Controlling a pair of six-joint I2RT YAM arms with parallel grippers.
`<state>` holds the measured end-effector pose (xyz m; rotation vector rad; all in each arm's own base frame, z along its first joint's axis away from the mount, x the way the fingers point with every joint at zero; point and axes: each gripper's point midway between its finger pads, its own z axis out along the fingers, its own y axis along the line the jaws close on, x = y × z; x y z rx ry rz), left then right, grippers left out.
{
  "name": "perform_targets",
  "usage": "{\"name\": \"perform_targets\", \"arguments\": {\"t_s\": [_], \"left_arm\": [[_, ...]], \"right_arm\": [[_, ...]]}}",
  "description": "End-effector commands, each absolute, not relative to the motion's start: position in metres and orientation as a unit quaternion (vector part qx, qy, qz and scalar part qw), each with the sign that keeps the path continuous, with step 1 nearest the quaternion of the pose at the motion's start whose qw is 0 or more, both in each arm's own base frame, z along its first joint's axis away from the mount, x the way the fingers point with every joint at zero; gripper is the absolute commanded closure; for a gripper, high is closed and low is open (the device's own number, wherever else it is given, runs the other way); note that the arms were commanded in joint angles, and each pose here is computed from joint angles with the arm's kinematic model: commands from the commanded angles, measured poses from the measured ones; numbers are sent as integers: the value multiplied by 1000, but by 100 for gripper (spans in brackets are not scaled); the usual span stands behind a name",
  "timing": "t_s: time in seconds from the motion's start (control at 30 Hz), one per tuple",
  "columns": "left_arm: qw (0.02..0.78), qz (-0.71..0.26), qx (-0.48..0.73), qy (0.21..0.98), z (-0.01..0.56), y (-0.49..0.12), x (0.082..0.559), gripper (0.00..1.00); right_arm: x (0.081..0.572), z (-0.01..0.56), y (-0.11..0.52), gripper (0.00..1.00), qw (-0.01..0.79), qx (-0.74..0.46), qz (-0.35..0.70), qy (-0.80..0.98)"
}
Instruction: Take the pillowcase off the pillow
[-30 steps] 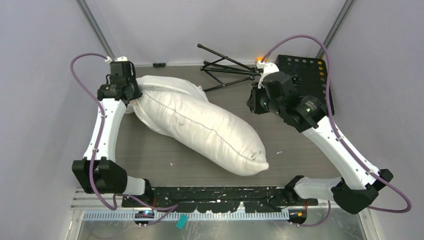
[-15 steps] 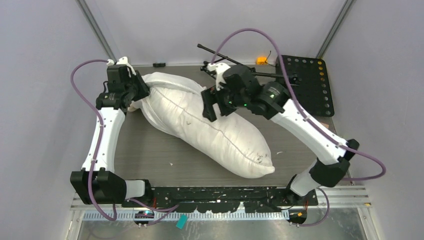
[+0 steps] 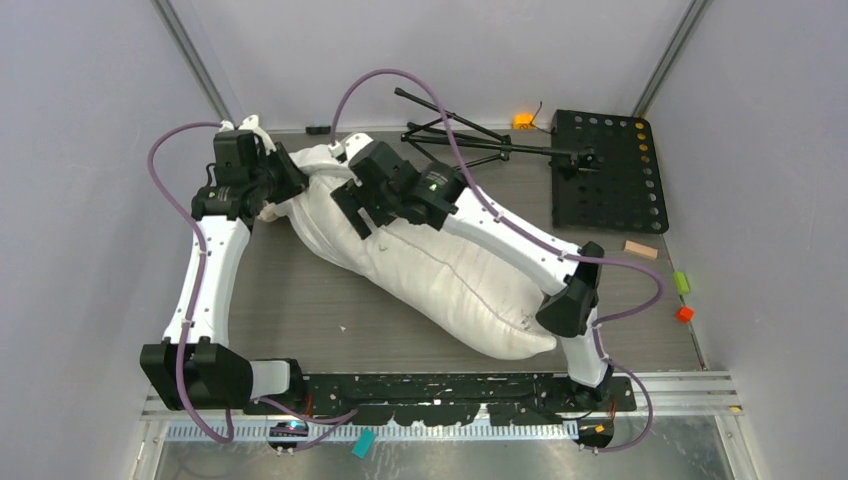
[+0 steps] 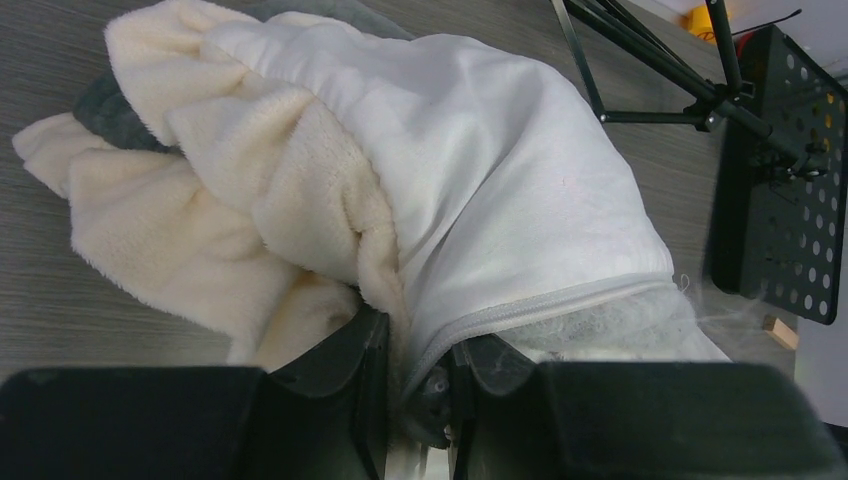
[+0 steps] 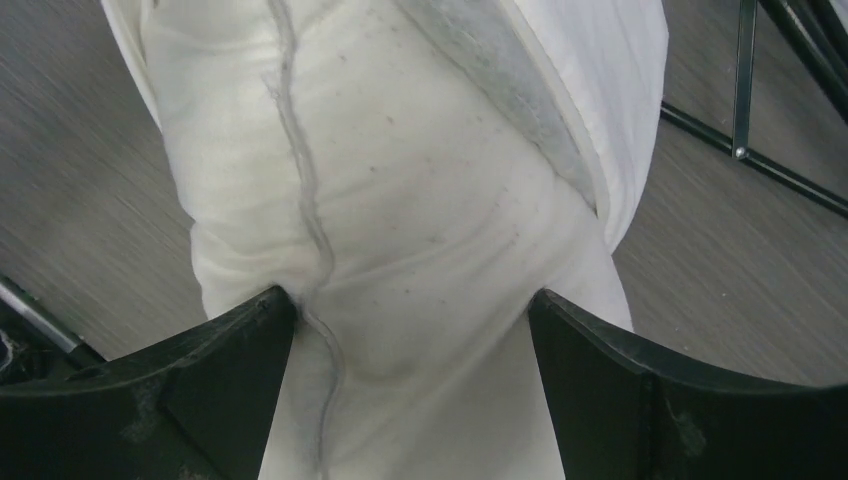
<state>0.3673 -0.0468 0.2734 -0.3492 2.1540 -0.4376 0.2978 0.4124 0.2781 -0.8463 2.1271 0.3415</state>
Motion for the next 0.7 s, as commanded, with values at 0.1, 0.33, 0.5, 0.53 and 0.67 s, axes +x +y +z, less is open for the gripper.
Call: {"name": "perform_targets", "arguments": {"t_s": [0.1, 0.33, 0.5, 0.53, 0.67], "left_arm": [[423, -241, -124, 865, 282, -73, 353, 78], [420, -221, -128, 871, 276, -67, 356, 78], [422, -172, -149, 878, 267, -49, 362, 78], [421, -163, -154, 879, 265, -46, 363, 78], [418, -155, -173, 878, 258, -34, 370, 76]], "right_arm": [[310, 281, 442, 10, 446, -334, 113, 822], [282, 276, 430, 82, 416, -352, 139, 827], [253, 313, 393, 100, 451, -318, 201, 810], [250, 316, 383, 100, 455, -312, 197, 810], [237, 328, 348, 100, 446, -301, 230, 811]]}}
